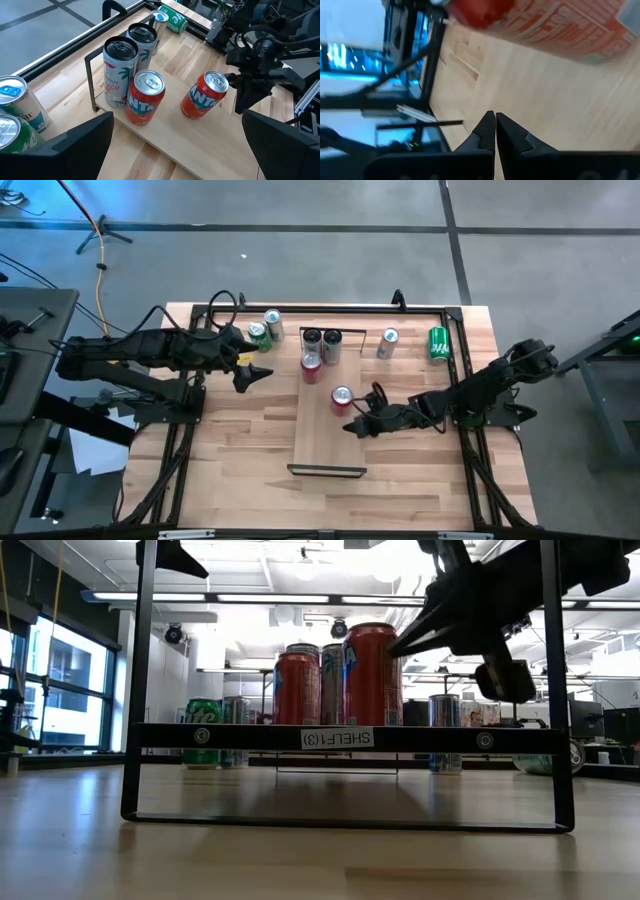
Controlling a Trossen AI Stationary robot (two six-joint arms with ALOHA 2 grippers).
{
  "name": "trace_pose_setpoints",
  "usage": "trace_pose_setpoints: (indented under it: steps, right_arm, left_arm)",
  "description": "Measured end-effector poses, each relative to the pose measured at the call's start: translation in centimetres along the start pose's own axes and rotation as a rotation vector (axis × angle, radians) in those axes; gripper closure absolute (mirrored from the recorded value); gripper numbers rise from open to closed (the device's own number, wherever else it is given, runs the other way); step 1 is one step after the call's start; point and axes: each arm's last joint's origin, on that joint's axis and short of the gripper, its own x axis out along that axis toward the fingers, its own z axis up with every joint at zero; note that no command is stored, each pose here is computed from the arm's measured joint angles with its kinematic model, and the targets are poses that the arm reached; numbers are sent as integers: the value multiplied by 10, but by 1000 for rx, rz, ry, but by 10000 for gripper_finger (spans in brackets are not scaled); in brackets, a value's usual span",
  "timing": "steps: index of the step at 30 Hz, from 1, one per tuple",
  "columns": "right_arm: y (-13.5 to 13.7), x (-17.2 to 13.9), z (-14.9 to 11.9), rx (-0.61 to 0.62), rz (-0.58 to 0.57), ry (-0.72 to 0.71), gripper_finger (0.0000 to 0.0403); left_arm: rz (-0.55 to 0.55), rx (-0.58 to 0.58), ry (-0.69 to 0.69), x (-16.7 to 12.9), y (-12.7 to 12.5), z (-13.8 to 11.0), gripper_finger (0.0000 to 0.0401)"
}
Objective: Place canned beverage on shelf
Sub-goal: Put the left red soda can, aligned with the other red soda can on the shelf
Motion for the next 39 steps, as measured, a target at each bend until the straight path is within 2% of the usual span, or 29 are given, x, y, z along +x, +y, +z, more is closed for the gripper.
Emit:
trace_pose_setpoints:
  steps: [4,11,19,27,39]
  right_arm:
    - [0,0,1,128,2,-37,403]
    - [-1,1,3,177,-3,-96,403]
    - [-2,1,6,181,-19,-138,403]
    - [-5,5,23,203,-31,-181,403]
    - [-12,8,53,170,-57,-222,403]
  left_arm:
    - [15,0,-8,0,0,0,4]
    - [16,0,-9,0,0,0,4]
    - [18,0,-10,0,1,0,4]
    - [18,0,-10,0,1,0,4]
    - [28,0,-16,0,1,0,4]
